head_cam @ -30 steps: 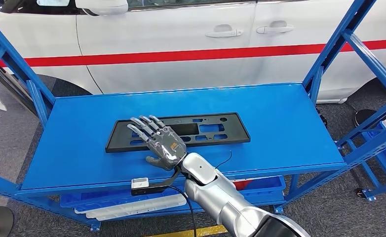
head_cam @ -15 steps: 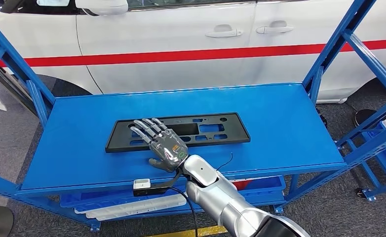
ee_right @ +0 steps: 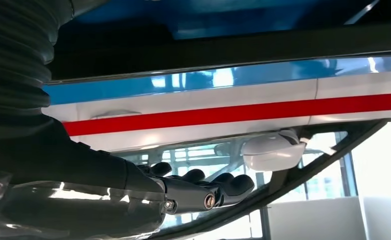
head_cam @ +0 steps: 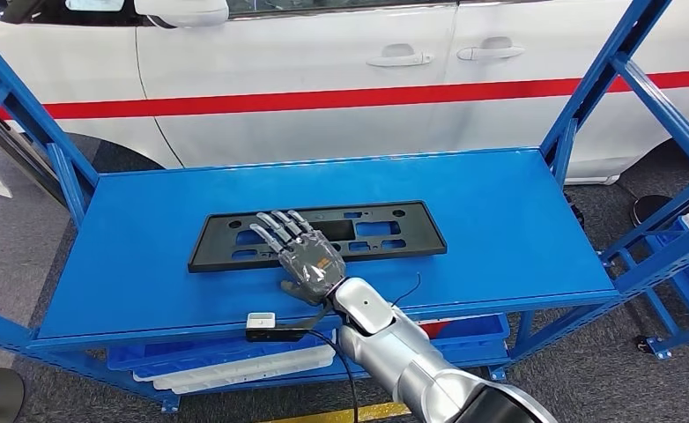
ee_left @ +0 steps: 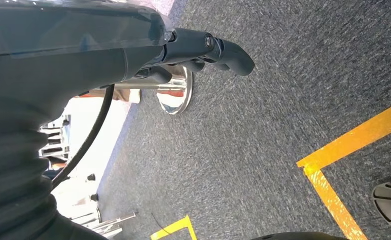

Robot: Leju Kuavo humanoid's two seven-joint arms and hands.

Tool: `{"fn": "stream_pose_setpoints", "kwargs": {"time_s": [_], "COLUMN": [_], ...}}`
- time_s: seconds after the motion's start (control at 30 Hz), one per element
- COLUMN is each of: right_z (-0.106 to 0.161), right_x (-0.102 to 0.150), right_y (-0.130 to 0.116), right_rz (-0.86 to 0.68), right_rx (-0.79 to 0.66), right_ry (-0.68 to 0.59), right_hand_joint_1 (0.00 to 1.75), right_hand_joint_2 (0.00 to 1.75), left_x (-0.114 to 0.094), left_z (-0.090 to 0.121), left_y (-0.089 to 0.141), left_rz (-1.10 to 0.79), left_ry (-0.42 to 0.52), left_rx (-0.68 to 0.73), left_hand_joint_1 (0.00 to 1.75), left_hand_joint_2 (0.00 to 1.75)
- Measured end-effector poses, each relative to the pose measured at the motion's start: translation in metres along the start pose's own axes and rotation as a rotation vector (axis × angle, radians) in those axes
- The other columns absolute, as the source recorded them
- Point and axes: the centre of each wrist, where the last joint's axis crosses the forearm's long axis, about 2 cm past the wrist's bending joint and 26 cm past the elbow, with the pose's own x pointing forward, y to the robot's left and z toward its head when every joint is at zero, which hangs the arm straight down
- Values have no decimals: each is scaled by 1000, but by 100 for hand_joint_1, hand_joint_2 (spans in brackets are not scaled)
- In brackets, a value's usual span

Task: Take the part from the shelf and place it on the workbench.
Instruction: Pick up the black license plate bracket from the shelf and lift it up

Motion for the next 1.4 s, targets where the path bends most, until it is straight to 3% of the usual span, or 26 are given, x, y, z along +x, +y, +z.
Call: {"fn": "stream_pose_setpoints", "kwargs": {"time_s": [0.4,0.87,0.9,0.93,1.0,1.03,1.07,1.4], "right_z": [14,35,36,37,39,40,42,53], "right_x": [-24,-51,-52,-53,-54,-55,-56,-60], "right_y": [6,13,13,13,14,15,16,22], "right_rz": [42,84,84,84,82,82,81,60], "right_rx": [26,68,70,72,80,86,92,123], "right_ry": [179,293,299,304,312,316,319,336], "right_hand_joint_1": [0,0,16,46,134,161,175,175], "right_hand_joint_2": [175,175,175,175,175,175,175,175], "left_x": [1,1,1,1,0,0,0,-3], "left_z": [0,0,0,0,0,0,0,-1], "left_y": [0,1,1,1,1,1,1,0], "left_rz": [-5,-6,-6,-6,-6,-6,-6,-4], "left_ry": [-6,-7,-7,-7,-6,-6,-6,-9], "left_rx": [-6,-10,-10,-10,-10,-9,-9,-2], "left_hand_joint_1": [0,0,0,0,0,0,0,0], "left_hand_joint_2": [175,175,175,175,175,175,175,175]}}
